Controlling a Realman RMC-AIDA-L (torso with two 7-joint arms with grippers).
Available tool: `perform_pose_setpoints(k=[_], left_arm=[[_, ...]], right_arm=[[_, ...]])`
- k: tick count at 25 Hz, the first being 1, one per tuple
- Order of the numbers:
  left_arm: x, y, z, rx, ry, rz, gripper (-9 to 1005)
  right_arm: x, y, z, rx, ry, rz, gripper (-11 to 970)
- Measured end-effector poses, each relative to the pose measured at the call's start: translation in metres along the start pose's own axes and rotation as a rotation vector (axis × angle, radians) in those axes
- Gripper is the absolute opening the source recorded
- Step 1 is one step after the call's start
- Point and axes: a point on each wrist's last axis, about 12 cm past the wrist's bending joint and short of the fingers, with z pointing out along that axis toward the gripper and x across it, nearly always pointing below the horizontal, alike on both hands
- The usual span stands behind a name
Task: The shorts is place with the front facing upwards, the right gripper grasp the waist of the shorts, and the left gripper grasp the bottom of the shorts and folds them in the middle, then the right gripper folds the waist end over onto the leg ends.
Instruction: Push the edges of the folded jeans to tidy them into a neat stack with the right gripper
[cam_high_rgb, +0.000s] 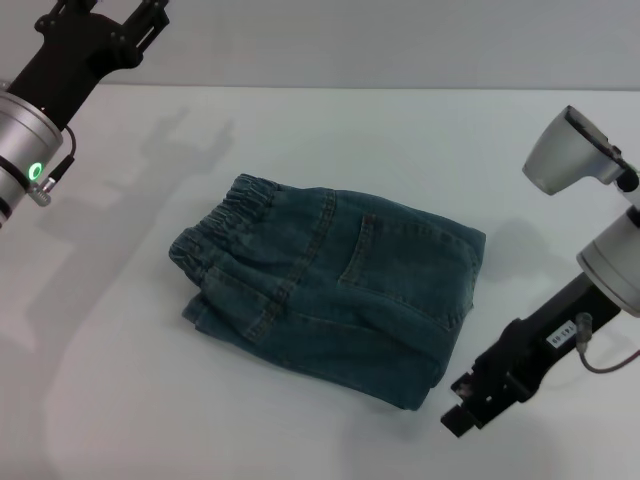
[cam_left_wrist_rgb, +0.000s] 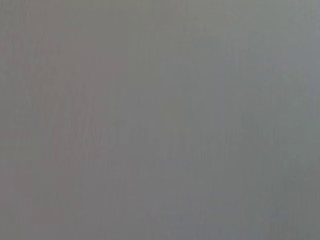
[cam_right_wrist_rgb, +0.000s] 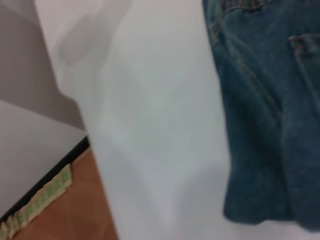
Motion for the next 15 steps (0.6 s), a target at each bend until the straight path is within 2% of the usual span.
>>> perform_pose_setpoints(k=[15], left_arm=[[0.009, -0.003, 0.000, -0.004, 0.022, -0.033, 751]], right_arm=[[-0.012, -0.016, -0.002, 0.131, -0.103, 0.010, 580]])
